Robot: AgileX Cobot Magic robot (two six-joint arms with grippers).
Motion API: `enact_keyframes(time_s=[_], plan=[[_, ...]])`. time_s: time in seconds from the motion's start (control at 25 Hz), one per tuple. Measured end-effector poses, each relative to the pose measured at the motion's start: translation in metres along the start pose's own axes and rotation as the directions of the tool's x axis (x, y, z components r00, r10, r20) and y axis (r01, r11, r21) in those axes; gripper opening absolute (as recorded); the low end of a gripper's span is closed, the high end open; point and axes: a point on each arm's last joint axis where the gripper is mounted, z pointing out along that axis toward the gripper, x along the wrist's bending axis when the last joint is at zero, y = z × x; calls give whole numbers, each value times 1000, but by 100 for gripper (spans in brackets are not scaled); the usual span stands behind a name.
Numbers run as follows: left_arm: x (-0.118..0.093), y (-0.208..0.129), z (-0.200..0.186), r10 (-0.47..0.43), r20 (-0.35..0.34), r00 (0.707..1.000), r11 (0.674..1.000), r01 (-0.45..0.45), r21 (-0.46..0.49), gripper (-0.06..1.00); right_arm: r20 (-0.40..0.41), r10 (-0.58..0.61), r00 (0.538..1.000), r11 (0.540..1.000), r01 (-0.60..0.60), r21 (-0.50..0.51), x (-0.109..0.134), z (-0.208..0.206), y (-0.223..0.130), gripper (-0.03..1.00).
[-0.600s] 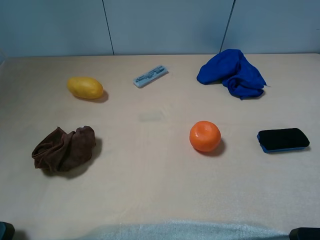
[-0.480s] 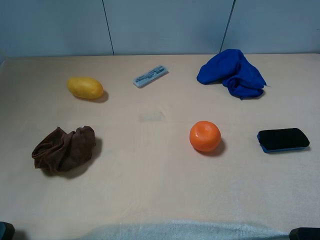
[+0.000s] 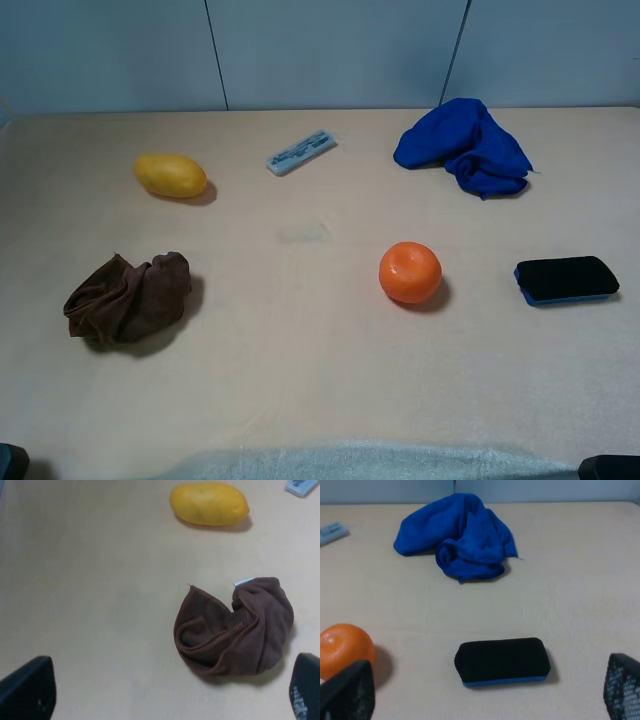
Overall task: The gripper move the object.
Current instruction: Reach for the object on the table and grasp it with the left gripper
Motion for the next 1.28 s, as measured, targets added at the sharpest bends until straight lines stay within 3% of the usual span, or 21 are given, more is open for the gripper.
enact_keyframes(time_s=[0.64,0.92,1.28], plan=[[2,10,-17,-5,-21,1000,998,4,-60,91,0,0,1000,1000,0,0,0,0,0,69],[3,34,-7,-3,-17,1000,997,4,80,91,0,0,1000,1000,0,0,0,0,0,69],[5,69,22,11,1,1000,965,-10,261,91,0,0,1000,1000,0,0,0,0,0,69]])
